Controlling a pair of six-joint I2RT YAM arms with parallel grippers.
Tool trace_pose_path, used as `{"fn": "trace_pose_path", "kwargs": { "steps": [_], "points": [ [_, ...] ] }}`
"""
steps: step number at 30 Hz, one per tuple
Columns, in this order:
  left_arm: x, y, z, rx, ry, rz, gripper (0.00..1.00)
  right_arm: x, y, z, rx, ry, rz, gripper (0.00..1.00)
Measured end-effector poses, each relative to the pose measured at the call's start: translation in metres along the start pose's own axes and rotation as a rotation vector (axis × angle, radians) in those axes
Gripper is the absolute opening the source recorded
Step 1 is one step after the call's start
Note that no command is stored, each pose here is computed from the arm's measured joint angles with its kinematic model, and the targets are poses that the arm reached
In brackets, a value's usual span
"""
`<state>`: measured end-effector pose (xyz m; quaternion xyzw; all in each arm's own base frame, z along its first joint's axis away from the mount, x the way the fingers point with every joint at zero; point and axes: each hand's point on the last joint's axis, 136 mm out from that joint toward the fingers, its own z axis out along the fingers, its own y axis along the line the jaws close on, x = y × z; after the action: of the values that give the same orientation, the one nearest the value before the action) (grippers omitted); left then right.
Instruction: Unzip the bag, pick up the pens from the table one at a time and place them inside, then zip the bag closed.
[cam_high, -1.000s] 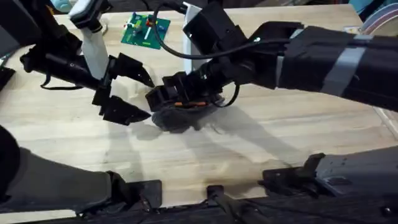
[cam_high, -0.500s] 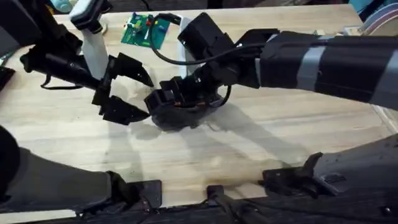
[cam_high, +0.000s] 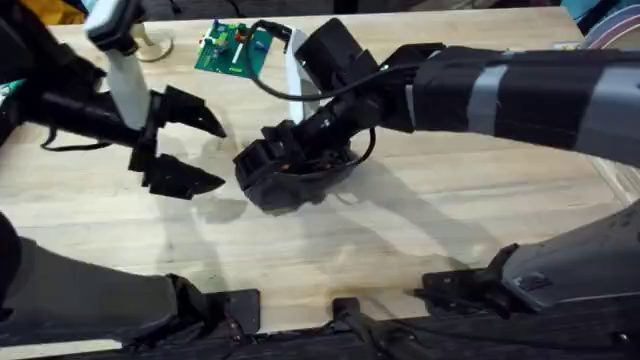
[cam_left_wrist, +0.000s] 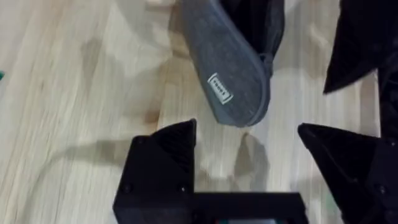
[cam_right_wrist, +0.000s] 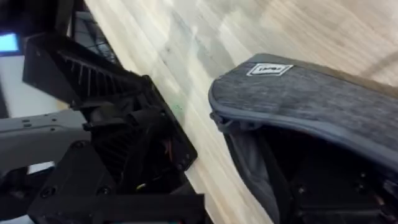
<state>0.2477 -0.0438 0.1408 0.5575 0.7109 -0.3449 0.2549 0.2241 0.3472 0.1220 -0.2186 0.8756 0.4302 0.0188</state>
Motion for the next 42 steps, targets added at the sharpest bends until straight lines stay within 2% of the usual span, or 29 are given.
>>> {"fn": "trace_pose_path", "kwargs": {
  "steps": [5,8,9,17,24,32,37,42],
  "points": [
    [0.008,0.004,-0.011,-0.043,-0.012,-0.036,0.993,-0.007,0.001,-0.008,-0.064,-0.009,0.014,0.997],
    [0.009,0.004,-0.012,-0.046,-0.013,-0.039,0.993,-0.013,0.009,-0.014,-0.131,-0.016,-0.003,0.997],
    [0.009,0.004,-0.012,-0.046,-0.012,-0.039,0.993,-0.013,0.020,-0.020,-0.207,-0.005,-0.014,0.997],
    [0.009,0.004,-0.012,-0.046,-0.012,-0.039,0.993,-0.014,0.029,-0.038,-0.337,0.016,0.003,0.996],
    [0.009,0.004,-0.012,-0.046,-0.012,-0.039,0.993,-0.019,0.040,-0.059,-0.350,-0.035,-0.040,0.996],
    [0.009,0.004,-0.012,-0.046,-0.012,-0.039,0.993,-0.032,0.054,-0.089,-0.233,-0.188,-0.151,0.997],
    [0.009,0.004,-0.012,-0.046,-0.012,-0.039,0.993,-0.041,0.051,-0.109,-0.088,-0.306,-0.235,0.996],
    [0.009,0.004,-0.012,-0.046,-0.012,-0.039,0.993,-0.037,0.038,-0.128,0.090,-0.369,-0.324,0.997]
  ]
}}
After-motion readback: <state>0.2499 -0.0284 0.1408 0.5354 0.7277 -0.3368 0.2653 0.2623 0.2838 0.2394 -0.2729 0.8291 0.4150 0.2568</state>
